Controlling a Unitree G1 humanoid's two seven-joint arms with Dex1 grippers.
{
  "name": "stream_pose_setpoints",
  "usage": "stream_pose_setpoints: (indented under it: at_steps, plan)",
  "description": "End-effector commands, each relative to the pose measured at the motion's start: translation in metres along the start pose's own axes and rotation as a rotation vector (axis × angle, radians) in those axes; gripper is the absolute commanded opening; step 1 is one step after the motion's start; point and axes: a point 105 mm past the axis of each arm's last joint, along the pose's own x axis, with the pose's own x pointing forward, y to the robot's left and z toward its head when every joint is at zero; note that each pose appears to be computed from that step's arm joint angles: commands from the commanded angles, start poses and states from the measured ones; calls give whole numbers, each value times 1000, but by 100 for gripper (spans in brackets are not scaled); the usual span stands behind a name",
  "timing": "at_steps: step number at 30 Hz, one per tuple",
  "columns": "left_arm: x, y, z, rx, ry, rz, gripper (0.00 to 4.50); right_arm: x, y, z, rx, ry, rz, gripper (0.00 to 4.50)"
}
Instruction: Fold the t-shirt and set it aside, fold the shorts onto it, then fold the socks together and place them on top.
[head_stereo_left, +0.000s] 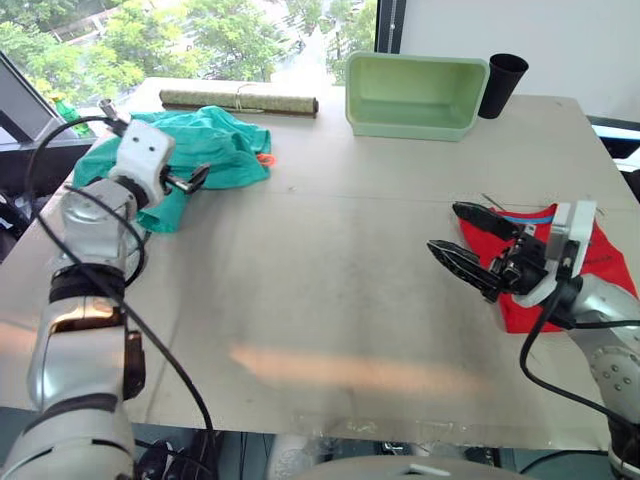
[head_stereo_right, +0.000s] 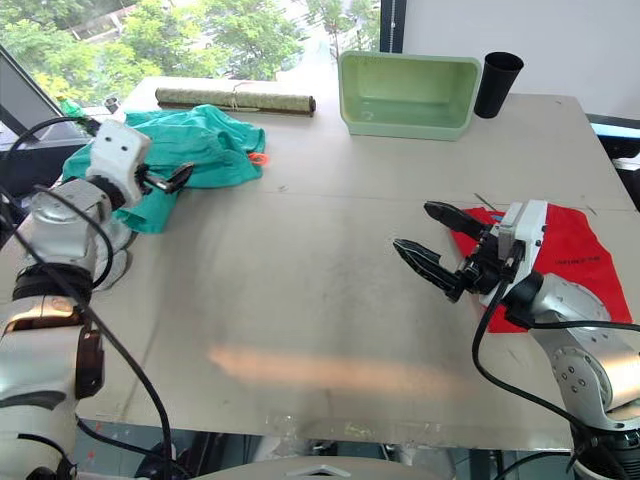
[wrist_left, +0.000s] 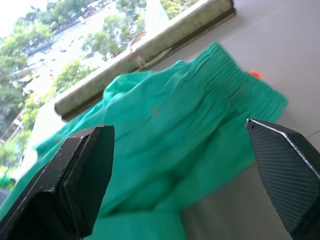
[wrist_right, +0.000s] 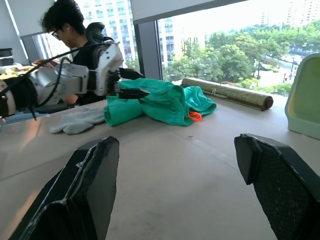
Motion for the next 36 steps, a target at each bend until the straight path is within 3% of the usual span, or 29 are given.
stream_pose_setpoints:
  at_steps: [1,11,15,22,29,36]
  plan:
    - [11,0,11,62,2,-18,450,-1,3,7,-27,-16,21,389]
    - [32,-8,13,44,106,17,450,-5,2,7,-51,-24,-22,389]
    - [34,-7,5,-14,144,72,329,-9,0,8,-63,-25,-47,395]
    - [38,-8,4,-77,143,139,9,-10,-1,8,-69,-29,-64,395]
    - [40,-9,11,-116,104,144,3,-12,-1,7,-75,-21,-74,395]
    - [45,-33,44,-81,-41,-114,3,-20,-4,7,-72,22,-89,395]
